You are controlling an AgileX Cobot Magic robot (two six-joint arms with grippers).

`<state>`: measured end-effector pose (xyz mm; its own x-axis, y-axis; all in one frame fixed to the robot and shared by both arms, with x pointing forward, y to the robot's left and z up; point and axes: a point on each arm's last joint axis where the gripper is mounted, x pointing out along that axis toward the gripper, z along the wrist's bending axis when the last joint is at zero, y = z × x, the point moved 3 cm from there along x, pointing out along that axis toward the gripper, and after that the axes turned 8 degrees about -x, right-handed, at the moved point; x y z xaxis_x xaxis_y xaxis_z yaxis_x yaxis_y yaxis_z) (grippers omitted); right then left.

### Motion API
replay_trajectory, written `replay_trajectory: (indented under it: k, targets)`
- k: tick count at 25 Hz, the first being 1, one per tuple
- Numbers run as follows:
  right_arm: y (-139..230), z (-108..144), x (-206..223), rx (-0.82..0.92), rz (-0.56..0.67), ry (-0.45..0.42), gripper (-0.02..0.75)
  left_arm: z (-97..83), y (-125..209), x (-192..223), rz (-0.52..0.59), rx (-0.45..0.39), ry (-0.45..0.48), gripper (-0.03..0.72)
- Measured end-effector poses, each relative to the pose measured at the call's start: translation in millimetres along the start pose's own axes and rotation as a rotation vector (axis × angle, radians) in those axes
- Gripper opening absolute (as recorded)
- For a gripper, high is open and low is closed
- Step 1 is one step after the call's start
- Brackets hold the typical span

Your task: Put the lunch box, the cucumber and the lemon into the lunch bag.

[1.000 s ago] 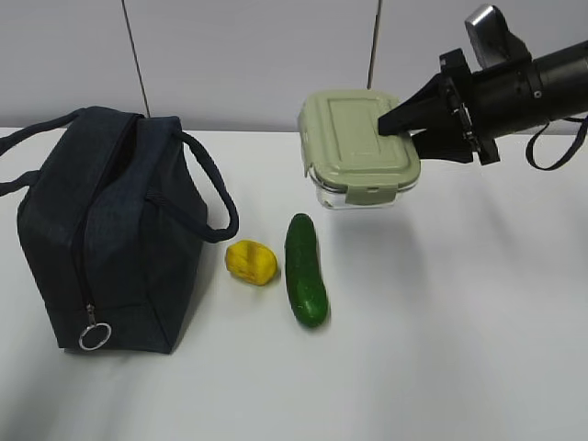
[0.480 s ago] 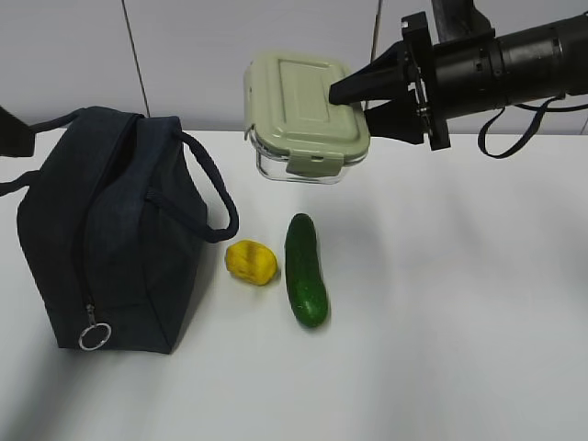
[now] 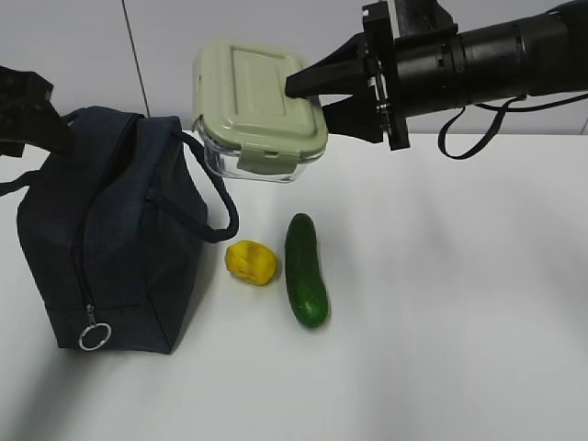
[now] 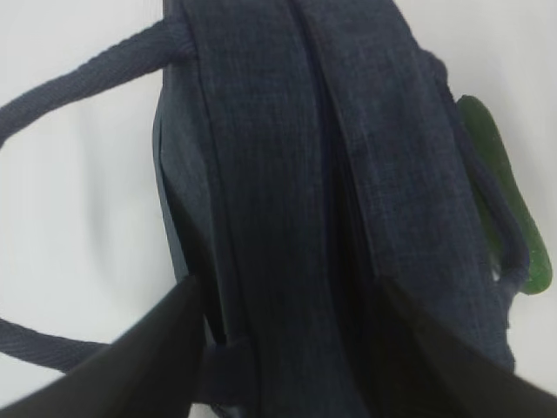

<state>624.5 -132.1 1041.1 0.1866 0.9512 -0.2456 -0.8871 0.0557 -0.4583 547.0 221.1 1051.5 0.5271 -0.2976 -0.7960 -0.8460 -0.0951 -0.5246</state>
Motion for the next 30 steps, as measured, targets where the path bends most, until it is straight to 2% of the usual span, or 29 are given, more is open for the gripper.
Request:
replay_trajectory:
  k: [10,12,17,19,24,30]
  targets:
    - [-9,27,14,-0.080,0.003,-0.051,0.363,9.8,-13,31,0.036,-0.021,-0.026,0.394]
    - [-10,28,14,-0.080,0.002,-0.054,0.363,11.7,-12,37,0.062,-0.025,-0.031,0.335]
    - [-10,28,14,-0.080,0.002,-0.054,0.363,13.2,-8,43,0.107,-0.022,-0.034,0.068]
    - [-10,28,14,-0.080,0.002,-0.054,0.363,10.0,-9,43,0.117,-0.017,-0.012,0.011]
    - [-10,28,14,-0.082,0.002,-0.054,0.363,-7.8,-19,31,0.127,-0.021,0.093,-0.006]
    - [-10,28,16,-0.084,-0.006,-0.042,0.363,-19.6,-31,17,0.123,-0.017,0.144,-0.006]
